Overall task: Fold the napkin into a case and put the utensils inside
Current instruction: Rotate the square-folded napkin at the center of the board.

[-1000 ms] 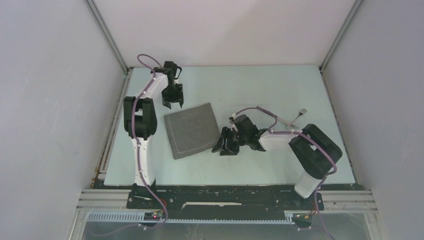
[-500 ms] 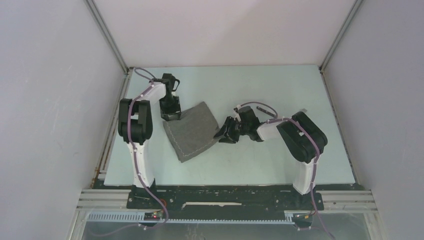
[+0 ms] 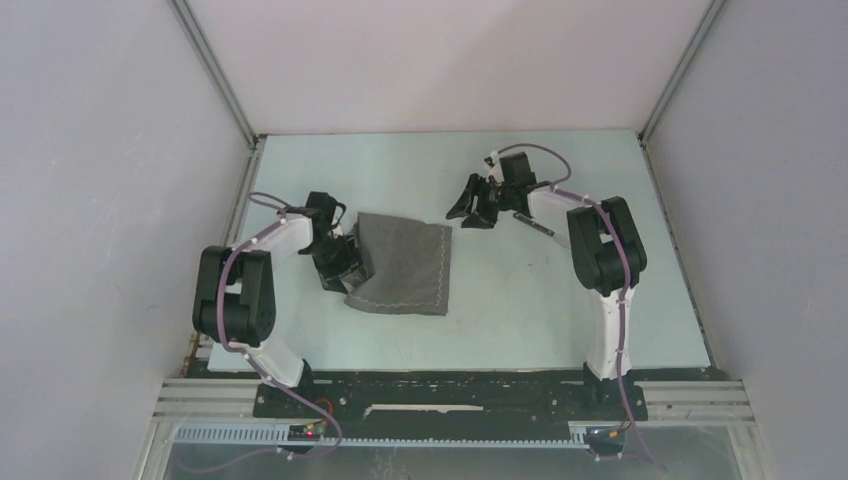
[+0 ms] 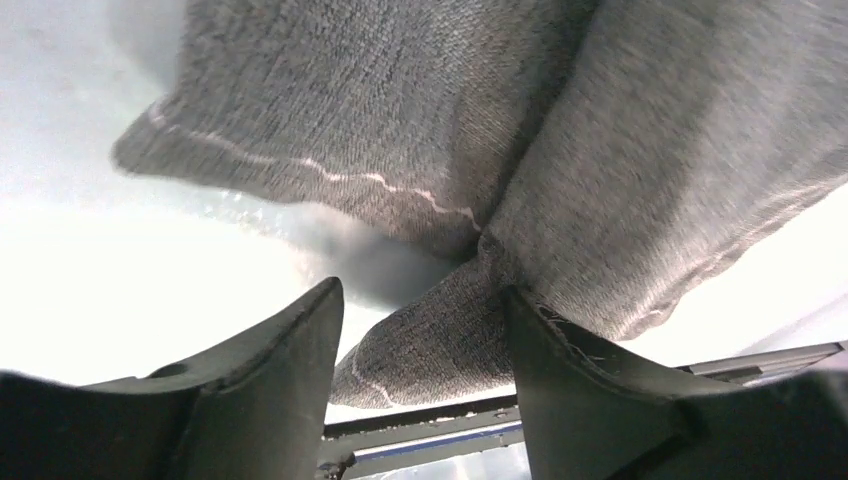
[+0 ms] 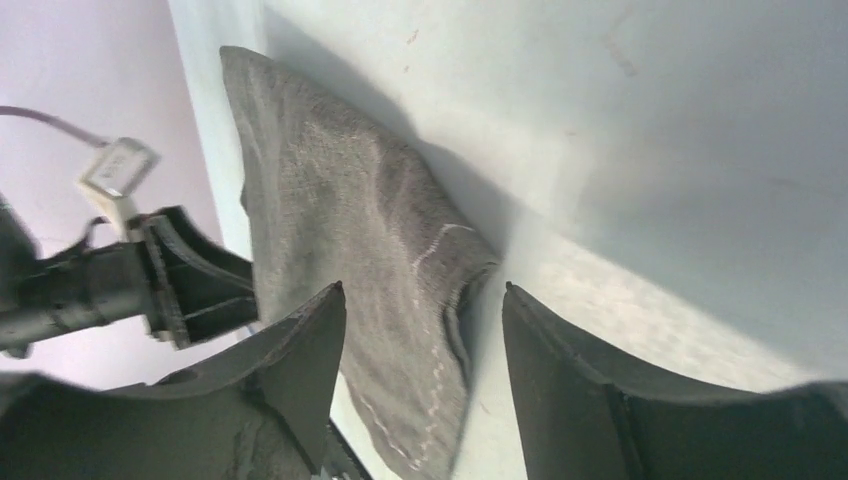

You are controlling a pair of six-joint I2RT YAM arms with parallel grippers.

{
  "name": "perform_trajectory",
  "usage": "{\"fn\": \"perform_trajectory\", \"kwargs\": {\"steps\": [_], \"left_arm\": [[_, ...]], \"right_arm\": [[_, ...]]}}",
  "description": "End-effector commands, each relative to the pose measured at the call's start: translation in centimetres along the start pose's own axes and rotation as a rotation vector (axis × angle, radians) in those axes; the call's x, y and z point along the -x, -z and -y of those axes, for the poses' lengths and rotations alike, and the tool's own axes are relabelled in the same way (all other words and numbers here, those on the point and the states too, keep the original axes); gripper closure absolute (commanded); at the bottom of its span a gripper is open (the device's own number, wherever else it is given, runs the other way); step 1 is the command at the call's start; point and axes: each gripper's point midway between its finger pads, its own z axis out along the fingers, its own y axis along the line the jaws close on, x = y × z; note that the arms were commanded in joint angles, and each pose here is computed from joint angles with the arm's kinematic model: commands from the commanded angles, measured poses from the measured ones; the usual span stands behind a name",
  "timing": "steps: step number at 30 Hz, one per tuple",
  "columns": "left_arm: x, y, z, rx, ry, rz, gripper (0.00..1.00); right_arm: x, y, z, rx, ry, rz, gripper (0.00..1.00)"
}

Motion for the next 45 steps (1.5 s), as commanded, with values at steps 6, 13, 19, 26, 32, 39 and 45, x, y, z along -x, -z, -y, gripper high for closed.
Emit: {"fn": "perform_trajectory", "kwargs": {"steps": [6, 13, 19, 26, 32, 39, 45], "left_arm": [[10.5, 8.2, 0.1, 0.180, -0.064, 0.356, 0.31], [11.6, 2.1, -1.5, 0.177, 0.011, 0.179, 0.46], [8.7, -0.1, -3.4, 0.208, 0.012, 0.088, 0.54], [1.7, -1.6, -1.9, -0.010, 0.111, -0.047, 0.87], [-2.5, -1.2, -0.4, -0.090, 0.133, -0.008, 0.89], [-3.0, 1.3, -2.7, 0.075, 0.050, 0.161, 0.55], [-6.4, 3.8, -2.4, -0.015, 0.044, 0.246, 0.50]], "right_arm": [[-6.7, 4.9, 0.3, -0.089, 0.097, -0.169, 0.27], [-12.8, 4.9, -2.1, -0.012, 0.080, -0.204, 0.28], [-15.5, 4.0, -2.7, -0.003, 0.099, -0.244, 0.29], [-15.3, 4.1, -1.9, -0.011, 0.080, -0.229, 0.30], [-14.6, 5.7, -0.5, -0.075, 0.108, -0.210, 0.30], [-13.6, 8.2, 3.5, -0.306, 0.191, -0.196, 0.29], [-14.2, 9.6, 5.5, -0.389, 0.175, -0.238, 0.31]]}}
